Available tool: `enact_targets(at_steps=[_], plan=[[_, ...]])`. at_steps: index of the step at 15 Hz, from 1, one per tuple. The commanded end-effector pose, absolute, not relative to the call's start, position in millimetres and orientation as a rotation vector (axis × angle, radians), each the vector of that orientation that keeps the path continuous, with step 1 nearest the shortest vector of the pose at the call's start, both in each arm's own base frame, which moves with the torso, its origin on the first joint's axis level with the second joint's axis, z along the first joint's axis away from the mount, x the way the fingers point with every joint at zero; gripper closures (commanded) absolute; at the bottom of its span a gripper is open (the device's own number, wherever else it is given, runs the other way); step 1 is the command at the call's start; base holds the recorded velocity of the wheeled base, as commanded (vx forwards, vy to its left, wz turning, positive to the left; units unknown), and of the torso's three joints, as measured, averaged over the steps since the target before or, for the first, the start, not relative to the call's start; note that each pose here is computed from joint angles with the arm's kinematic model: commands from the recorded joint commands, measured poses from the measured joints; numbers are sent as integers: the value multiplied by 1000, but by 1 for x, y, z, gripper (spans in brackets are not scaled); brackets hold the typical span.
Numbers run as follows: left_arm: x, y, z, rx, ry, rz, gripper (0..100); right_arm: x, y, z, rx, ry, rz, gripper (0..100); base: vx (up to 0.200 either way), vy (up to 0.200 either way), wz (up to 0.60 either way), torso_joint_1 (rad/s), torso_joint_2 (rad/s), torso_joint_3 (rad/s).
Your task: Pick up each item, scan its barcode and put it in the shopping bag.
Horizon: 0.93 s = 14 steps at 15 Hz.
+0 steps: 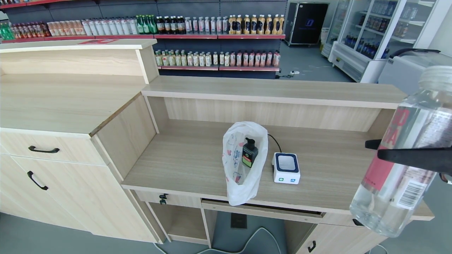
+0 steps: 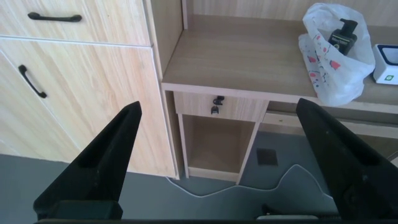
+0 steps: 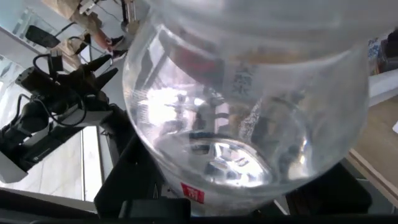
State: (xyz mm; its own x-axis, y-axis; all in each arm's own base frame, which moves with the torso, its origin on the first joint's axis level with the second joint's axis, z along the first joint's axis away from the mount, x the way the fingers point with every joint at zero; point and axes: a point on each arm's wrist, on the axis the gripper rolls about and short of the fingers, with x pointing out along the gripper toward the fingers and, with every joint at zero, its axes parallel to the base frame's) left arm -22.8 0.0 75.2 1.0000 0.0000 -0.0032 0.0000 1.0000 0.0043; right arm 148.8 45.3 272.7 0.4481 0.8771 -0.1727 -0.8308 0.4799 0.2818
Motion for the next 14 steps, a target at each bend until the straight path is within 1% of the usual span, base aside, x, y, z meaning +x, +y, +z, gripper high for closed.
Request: enact_targets(at_steps=[1, 3, 7, 14], plan=[[-23, 0, 75, 5, 3, 0, 0, 142, 48, 274, 160, 315, 1056, 100, 0, 0, 0, 0, 0, 0], [-23, 0, 75, 5, 3, 0, 0, 140, 50, 275, 180, 333, 1041, 100, 0, 0, 0, 0, 0, 0], [-23, 0, 75, 5, 3, 0, 0, 129, 60, 281, 224, 348, 1088, 100, 0, 0, 0, 0, 0, 0], [-23, 0, 75, 5, 3, 0, 0, 121, 72, 273, 205, 381, 1146, 100, 0, 0, 0, 0, 0, 0]])
